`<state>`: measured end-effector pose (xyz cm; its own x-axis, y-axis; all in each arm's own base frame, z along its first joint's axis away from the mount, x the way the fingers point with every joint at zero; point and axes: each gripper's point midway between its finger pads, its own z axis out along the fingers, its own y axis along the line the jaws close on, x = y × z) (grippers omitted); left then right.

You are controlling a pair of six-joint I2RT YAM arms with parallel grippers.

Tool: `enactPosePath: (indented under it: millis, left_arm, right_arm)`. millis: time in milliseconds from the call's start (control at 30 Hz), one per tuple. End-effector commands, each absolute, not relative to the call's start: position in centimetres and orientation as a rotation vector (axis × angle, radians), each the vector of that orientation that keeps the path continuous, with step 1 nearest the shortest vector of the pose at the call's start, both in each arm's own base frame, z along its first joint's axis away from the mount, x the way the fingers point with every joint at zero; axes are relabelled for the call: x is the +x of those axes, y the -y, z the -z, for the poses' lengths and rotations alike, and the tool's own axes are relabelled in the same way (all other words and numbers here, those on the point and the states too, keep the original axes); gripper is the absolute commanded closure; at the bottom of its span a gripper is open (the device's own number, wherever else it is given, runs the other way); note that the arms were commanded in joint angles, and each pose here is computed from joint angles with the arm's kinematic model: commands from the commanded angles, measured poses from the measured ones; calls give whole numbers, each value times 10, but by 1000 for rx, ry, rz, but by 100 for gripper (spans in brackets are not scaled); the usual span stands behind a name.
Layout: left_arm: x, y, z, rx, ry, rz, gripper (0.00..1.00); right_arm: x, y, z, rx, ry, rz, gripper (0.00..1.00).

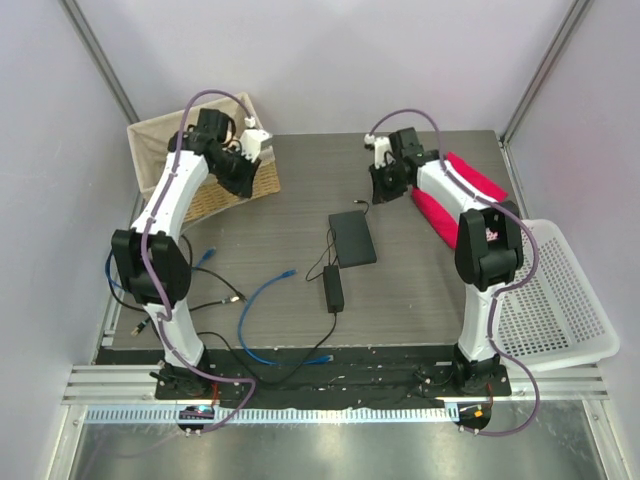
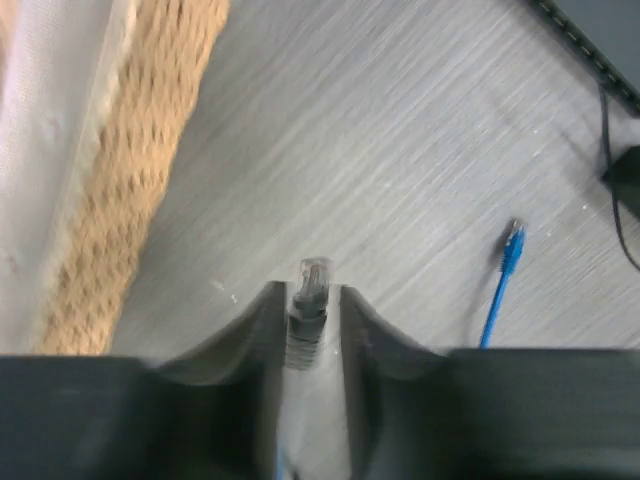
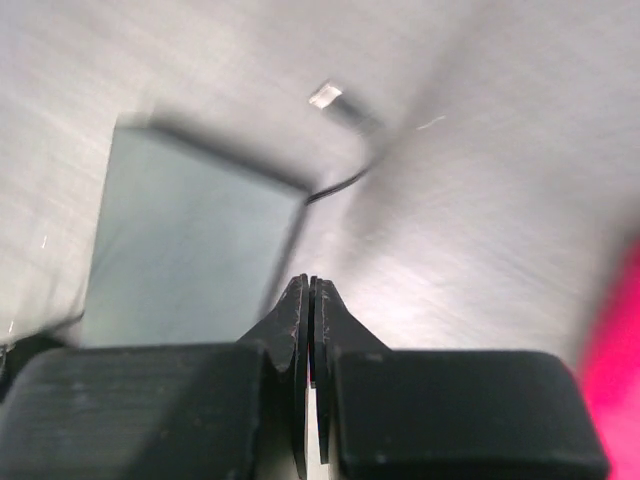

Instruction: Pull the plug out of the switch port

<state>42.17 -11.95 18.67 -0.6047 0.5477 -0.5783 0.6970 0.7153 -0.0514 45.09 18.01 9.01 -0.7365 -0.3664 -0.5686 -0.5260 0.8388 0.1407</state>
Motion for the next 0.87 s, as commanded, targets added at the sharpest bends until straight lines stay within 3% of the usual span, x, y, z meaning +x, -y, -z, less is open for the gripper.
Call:
enactPosePath:
  millis: [0,100,133,167,333,400,600,733,833]
  left_arm:
    - [408,100,-179,1002,-2408,239,57]
    - [398,117,-187,969,-2370,370,38]
    - [399,123,-192,939,-2357,407,12]
    - [404,127,-197,911,-2334,421,0]
    - [426,143,-220,693,-2299,491,0]
    - [439,143,-215,599,-2311,451,0]
    - [418,171,-133,539,-2505,453,0]
    - [398,200,-104,632,-2541,395,0]
    - [395,210,-99,672,-2536,331,0]
  right_arm:
    - [498,-166,-142,-606,-2334,-302,89]
    - [515,-161,-160,-574,-2297,-261,68]
    - [519,-159,-167,-555,-2284,-238,54]
    - [525,-152,-174,-522,-2273,-185,48]
    - [532,-142,-220,-372,-2155,-113,25]
    - [526,-128,-210,-300,-2175,-15,23]
    - [471,-130,-174,-347,-2209,194,17]
    - [440,-146,-139,-494,-2283,159,16]
    - [446,-164,-138,-475,-2310,70,17]
